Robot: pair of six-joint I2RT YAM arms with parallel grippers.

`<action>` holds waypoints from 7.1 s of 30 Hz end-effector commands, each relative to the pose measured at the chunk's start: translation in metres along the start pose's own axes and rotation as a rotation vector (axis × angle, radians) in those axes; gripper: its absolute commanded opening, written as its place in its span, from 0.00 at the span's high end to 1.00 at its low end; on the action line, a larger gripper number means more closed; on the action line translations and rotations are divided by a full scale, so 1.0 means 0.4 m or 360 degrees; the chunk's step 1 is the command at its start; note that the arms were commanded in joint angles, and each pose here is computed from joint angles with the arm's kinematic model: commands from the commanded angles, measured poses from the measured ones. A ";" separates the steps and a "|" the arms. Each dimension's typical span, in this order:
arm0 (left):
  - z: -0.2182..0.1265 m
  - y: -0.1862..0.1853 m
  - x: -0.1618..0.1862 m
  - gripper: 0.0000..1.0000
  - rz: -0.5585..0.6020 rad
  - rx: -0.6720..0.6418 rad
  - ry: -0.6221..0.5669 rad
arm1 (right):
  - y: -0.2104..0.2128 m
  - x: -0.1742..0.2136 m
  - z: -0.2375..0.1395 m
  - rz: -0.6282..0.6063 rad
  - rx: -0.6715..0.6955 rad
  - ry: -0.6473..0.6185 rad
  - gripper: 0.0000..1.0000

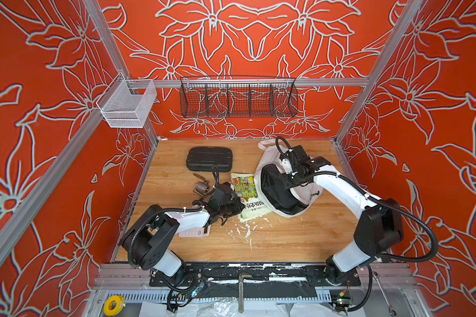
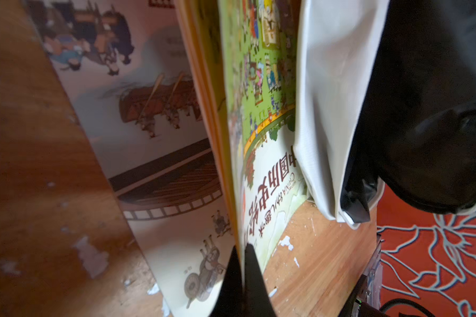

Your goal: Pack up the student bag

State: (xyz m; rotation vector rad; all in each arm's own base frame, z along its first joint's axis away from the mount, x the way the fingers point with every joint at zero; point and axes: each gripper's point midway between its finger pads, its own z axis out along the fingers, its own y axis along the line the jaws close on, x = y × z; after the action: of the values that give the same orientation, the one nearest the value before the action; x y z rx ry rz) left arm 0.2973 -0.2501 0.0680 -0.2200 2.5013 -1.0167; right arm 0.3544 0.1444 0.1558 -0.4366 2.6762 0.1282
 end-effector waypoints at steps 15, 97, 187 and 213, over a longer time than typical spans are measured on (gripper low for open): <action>-0.261 -0.141 -0.019 1.00 0.0453 0.0243 0.0021 | -0.196 -0.048 -0.067 -0.0122 0.0319 -0.0021 1.00; 0.040 -0.044 -0.002 0.00 0.0769 0.0001 0.0550 | -0.137 -0.049 -0.071 -0.0182 0.0113 0.0036 1.00; 0.254 -0.344 -0.182 0.99 0.0441 0.0246 0.0566 | 0.064 0.095 -0.209 -0.0670 -0.0094 -0.0227 1.00; -0.033 -0.227 0.197 0.66 0.1668 0.0112 0.0258 | 0.081 -0.061 -0.098 -0.0473 -0.0190 0.0048 1.00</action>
State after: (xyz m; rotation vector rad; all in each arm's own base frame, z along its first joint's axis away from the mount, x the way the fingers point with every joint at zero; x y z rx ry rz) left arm 0.2206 -0.3273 0.1103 1.0418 2.2986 -0.7198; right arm 0.3534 0.1736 0.1935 -0.8394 2.5983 0.1550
